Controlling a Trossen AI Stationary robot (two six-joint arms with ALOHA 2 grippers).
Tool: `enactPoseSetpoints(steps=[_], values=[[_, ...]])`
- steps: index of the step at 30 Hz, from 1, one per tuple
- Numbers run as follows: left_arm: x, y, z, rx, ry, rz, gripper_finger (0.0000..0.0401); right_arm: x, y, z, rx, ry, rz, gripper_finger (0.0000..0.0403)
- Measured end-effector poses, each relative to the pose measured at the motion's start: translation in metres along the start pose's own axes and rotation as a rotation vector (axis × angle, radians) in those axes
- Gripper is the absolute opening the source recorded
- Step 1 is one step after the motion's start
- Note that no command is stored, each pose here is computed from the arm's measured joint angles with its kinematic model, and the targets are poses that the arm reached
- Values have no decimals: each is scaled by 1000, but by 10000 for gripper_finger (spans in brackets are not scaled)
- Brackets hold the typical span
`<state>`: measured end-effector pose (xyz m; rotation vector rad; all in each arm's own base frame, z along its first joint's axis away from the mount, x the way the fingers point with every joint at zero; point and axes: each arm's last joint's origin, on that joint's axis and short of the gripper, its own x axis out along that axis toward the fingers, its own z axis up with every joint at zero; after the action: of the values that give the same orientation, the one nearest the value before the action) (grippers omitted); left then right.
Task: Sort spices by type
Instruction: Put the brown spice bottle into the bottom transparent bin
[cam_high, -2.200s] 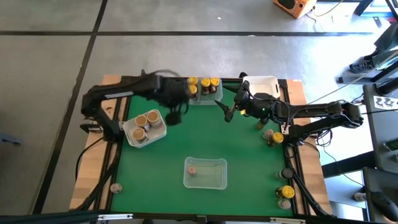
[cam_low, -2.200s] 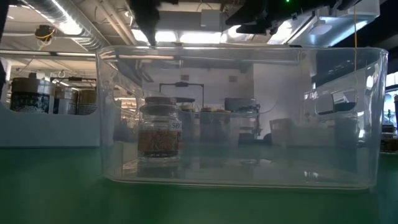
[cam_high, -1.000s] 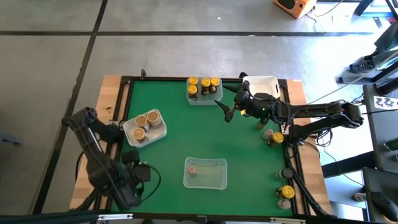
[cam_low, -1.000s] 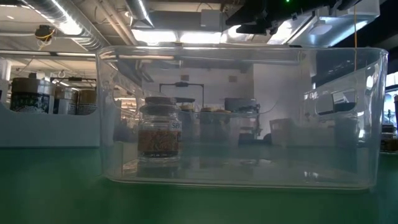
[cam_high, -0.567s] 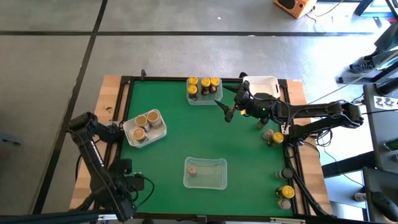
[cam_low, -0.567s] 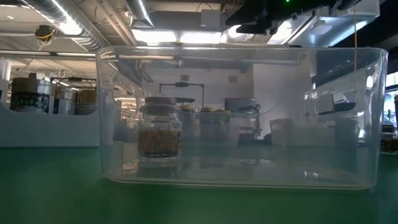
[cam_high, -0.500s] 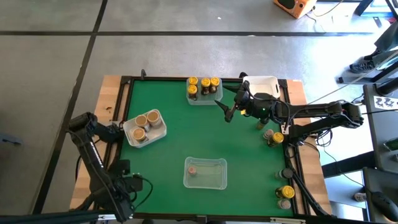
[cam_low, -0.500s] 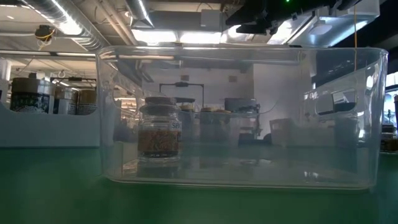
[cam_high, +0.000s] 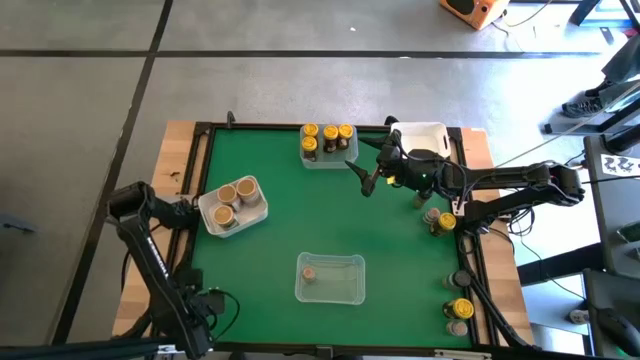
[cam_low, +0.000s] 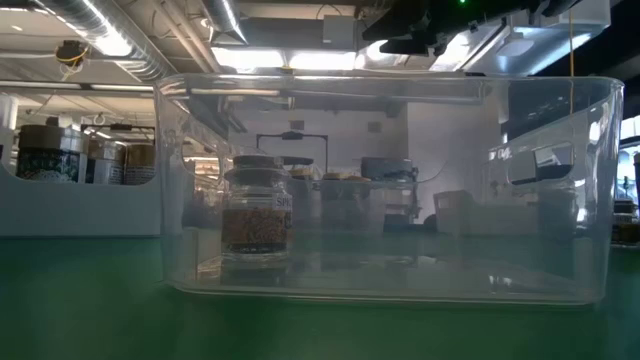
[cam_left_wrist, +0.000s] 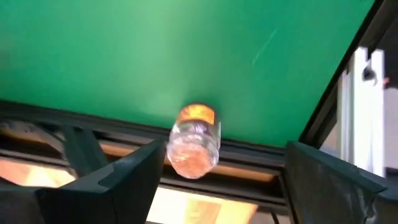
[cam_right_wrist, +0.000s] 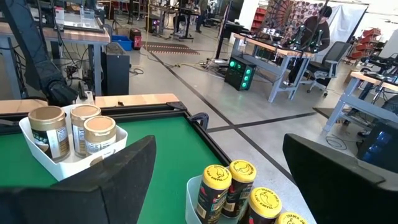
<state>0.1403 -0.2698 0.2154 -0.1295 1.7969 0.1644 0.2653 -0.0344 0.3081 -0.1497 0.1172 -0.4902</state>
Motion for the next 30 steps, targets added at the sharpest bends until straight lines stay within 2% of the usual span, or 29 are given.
enactPoseSetpoints(steps=[4, 11, 19, 23, 30], values=[[14, 0, -5, 6, 9, 1, 329, 0, 0, 0, -1, 1, 0, 351], [33, 8, -13, 22, 29, 66, 329, 0, 0, 0, 3, 0, 0, 351], [53, 7, -19, 52, 16, 33, 326, 0, 0, 0, 4, -4, 0, 351], [56, 10, -19, 36, 26, 42, 292, 0, 0, 1, 5, -5, -1, 351], [56, 10, -20, 54, 35, 47, 198, 0, 0, 1, 5, -6, -1, 351]])
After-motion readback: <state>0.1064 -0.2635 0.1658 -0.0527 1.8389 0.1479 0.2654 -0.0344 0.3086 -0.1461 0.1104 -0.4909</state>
